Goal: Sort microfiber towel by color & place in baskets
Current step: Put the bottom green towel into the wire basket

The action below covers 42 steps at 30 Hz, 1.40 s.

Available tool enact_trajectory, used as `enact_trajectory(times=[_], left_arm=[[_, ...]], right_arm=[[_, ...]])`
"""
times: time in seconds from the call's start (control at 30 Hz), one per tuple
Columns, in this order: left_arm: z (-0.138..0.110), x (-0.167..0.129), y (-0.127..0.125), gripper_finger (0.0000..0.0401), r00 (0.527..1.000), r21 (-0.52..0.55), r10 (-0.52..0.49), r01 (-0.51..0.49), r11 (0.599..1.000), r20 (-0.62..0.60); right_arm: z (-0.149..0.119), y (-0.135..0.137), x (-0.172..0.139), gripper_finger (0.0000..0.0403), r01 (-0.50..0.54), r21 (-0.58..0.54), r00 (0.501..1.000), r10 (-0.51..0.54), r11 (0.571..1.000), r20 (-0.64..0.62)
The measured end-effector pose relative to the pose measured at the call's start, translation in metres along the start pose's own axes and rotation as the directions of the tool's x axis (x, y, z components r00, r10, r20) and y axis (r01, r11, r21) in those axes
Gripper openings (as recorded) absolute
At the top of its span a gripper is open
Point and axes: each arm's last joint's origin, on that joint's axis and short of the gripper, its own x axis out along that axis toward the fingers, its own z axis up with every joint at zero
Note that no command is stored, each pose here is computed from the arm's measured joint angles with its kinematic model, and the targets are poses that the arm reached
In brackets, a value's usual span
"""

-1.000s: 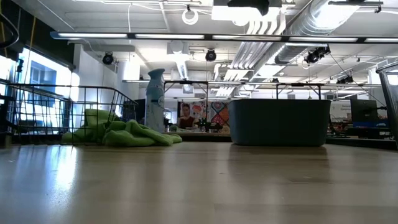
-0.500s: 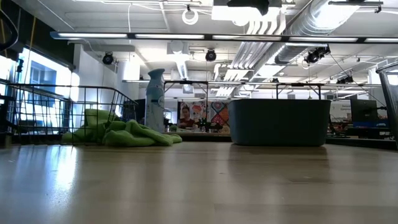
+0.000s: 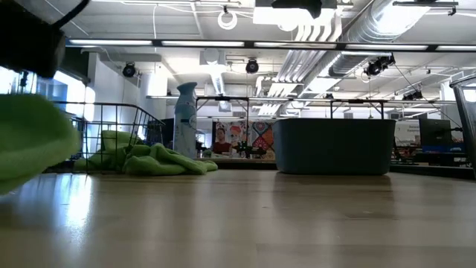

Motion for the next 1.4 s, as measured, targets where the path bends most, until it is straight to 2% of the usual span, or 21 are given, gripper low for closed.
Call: enact_trajectory(times=[0.17, 0.3, 0.4, 0.57, 0.7, 0.83, 1.0, 1.1, 1.3, 1.4], left_arm=[[0.023, -0.027, -0.032, 0.0002, 0.990, 0.189, -0.142, 0.142, 0.972, -0.014], [0.040, -0.060, -0.052, 0.0001, 0.968, 0.330, -0.250, 0.237, 0.914, -0.003], [0.051, -0.091, -0.061, 0.0001, 0.953, 0.416, -0.302, 0.269, 0.869, 0.016], [0.063, -0.148, -0.069, 0.0001, 0.908, 0.475, -0.412, 0.327, 0.817, 0.083], [0.068, -0.191, -0.070, 0.0001, 0.843, 0.510, -0.501, 0.349, 0.786, 0.194], [0.072, -0.224, -0.064, 0.0000, 0.770, 0.557, -0.537, 0.293, 0.777, 0.344], [0.075, -0.240, -0.057, 0.0000, 0.692, 0.612, -0.526, 0.152, 0.776, 0.495], [0.082, -0.245, -0.057, 0.0000, 0.642, 0.630, -0.518, 0.070, 0.774, 0.565], [0.104, -0.249, -0.061, 0.0000, 0.540, 0.664, -0.530, -0.073, 0.744, 0.654], [0.117, -0.249, -0.060, 0.0000, 0.466, 0.653, -0.537, -0.125, 0.747, 0.704]], right_arm=[[0.000, 0.000, 0.000, 0.0220, 0.001, 0.005, 1.000, -0.001, 1.000, -0.003], [0.000, 0.000, 0.000, 0.0220, 0.000, 0.007, 1.000, 0.000, 1.000, -0.004], [-0.001, 0.000, 0.000, 0.0220, 0.001, 0.007, 1.000, -0.001, 1.000, -0.006], [-0.002, 0.000, 0.000, 0.0220, 0.005, 0.006, 1.000, -0.004, 1.000, -0.023], [-0.002, 0.000, 0.000, 0.0220, 0.005, 0.006, 1.000, -0.005, 1.000, -0.025], [-0.002, 0.000, 0.000, 0.0220, 0.005, 0.006, 1.000, -0.005, 1.000, -0.024], [-0.002, 0.000, 0.000, 0.0220, 0.005, 0.025, 1.000, -0.004, 1.000, -0.023], [-0.001, 0.000, 0.000, 0.0220, -0.006, 0.037, 1.000, 0.007, 0.999, -0.015], [0.002, 0.002, -0.001, 0.0220, -0.061, 0.044, 0.998, 0.061, 0.997, 0.014], [0.007, 0.003, -0.004, 0.0220, -0.086, 0.040, 0.995, 0.084, 0.995, 0.051]])
